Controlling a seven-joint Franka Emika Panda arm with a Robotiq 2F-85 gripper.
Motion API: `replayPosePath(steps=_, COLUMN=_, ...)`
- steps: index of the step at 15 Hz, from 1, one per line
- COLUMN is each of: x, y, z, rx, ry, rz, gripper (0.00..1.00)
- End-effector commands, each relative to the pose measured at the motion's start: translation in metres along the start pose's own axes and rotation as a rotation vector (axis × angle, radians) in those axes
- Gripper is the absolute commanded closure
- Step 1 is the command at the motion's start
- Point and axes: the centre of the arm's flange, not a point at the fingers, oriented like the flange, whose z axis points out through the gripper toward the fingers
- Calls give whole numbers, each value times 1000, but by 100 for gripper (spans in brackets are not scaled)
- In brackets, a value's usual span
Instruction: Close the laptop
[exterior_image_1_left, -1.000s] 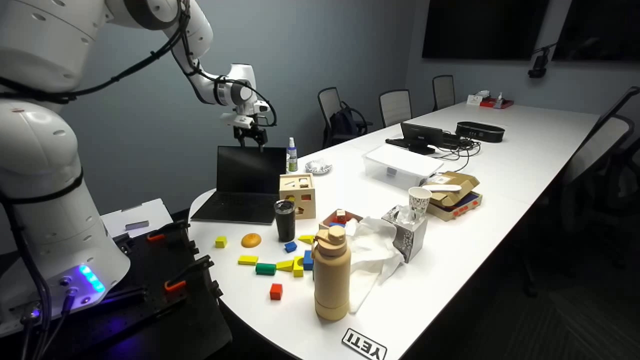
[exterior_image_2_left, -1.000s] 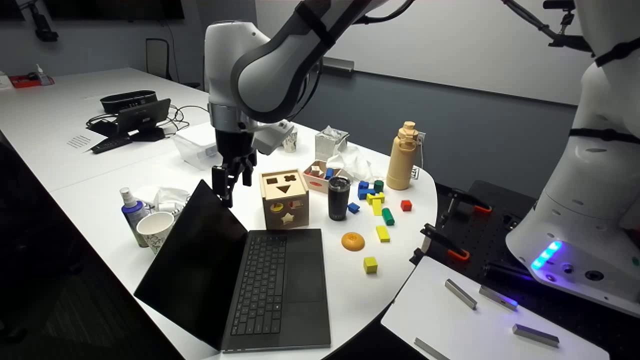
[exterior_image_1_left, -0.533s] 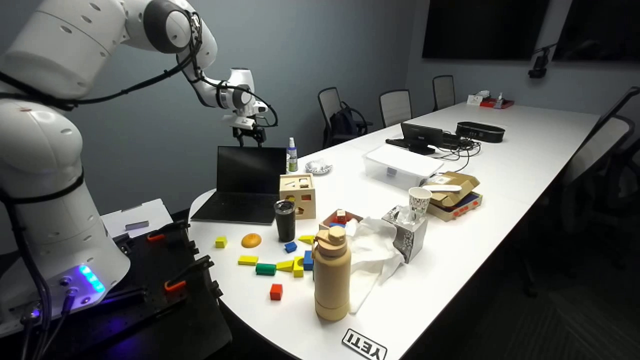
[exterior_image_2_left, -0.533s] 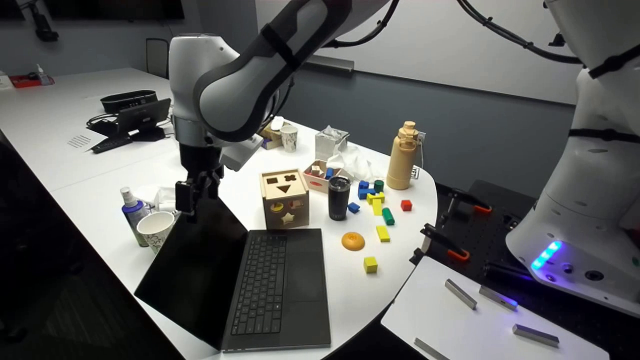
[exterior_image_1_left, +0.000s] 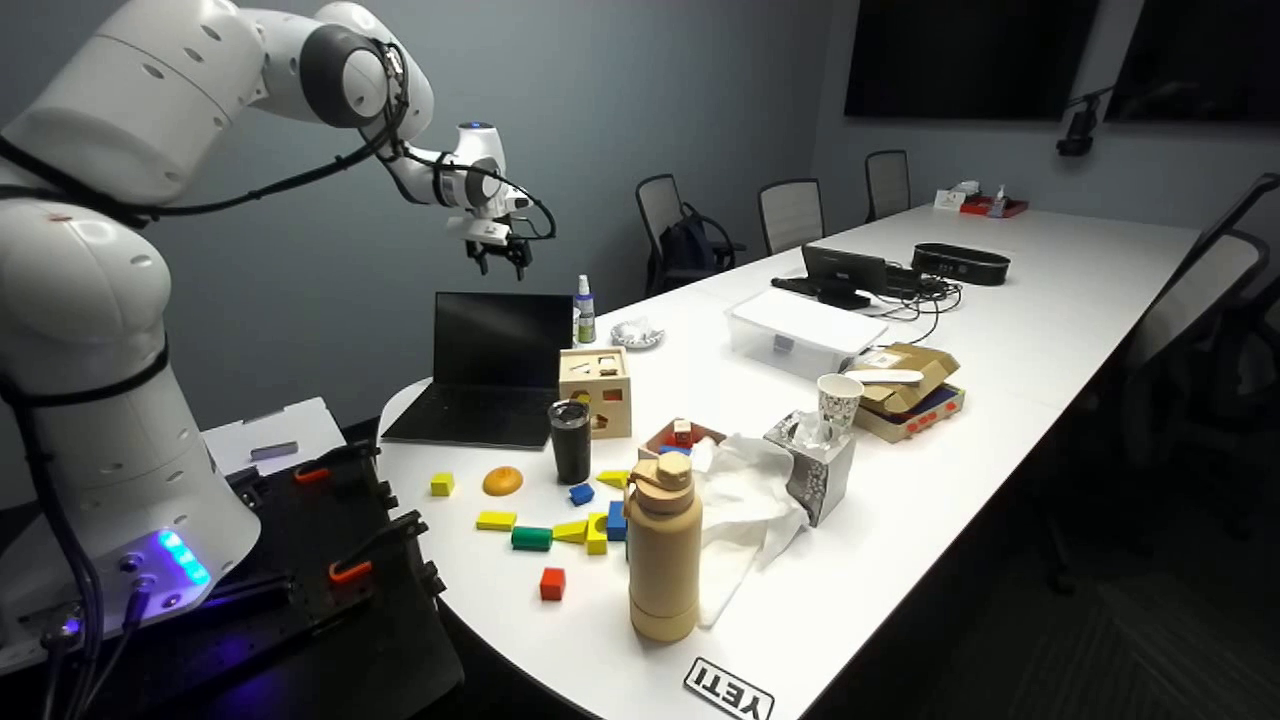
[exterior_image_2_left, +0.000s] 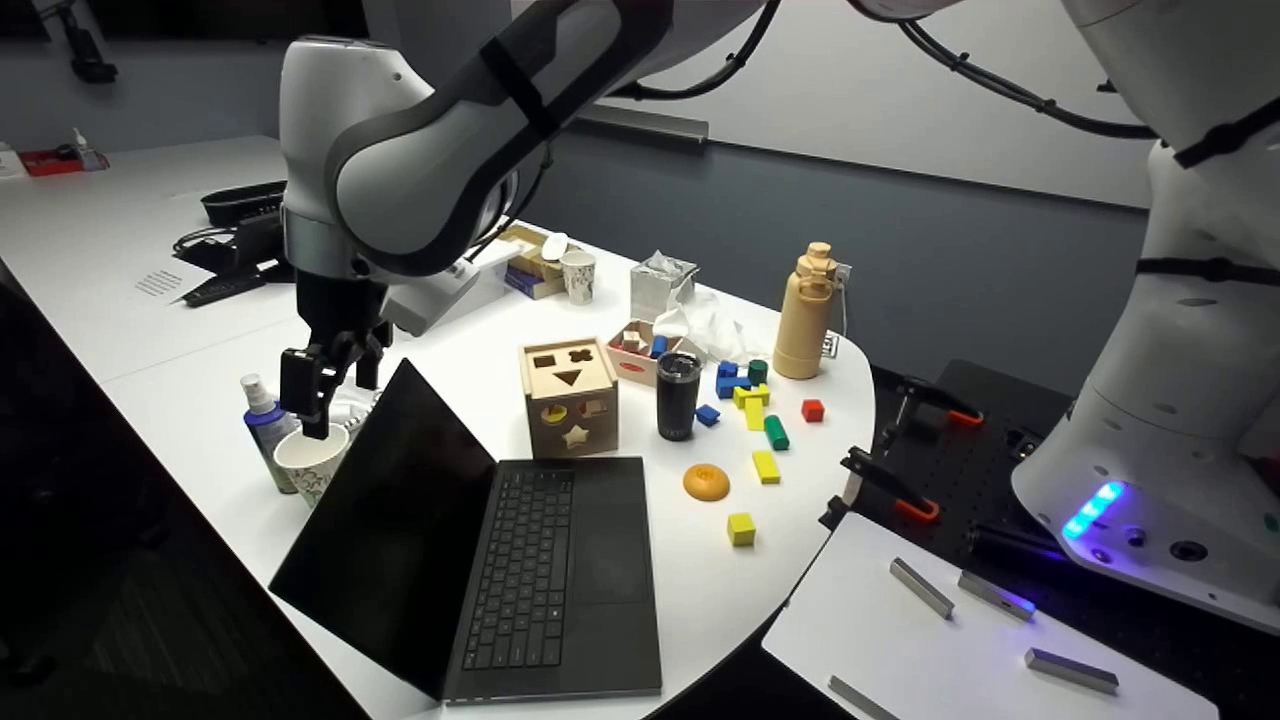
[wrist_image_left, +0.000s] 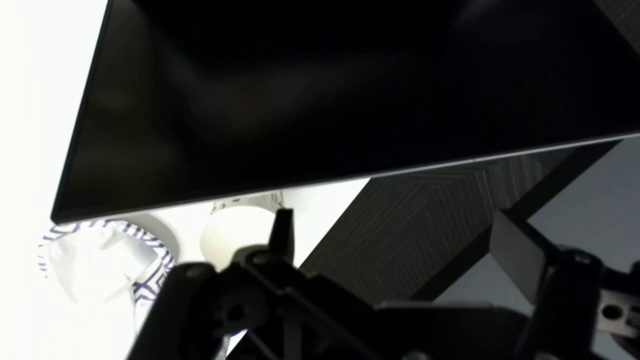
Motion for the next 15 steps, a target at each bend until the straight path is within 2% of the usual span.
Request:
replayPosePath(steps=1, x=13, y=-10, z=21, rx=13, ry=-5, rz=-37, gripper=0)
replayPosePath(steps=8, x=14, y=-16, z=44, rx=18, ry=-37, rz=-56, gripper=0)
replayPosePath(steps=12, x=11, y=-13, z=47, rx=0, ry=-111, rz=-50, gripper=0)
replayPosePath(steps=15, x=16, y=-14, z=43, rx=16, ry=-72, rz=-40, gripper=0)
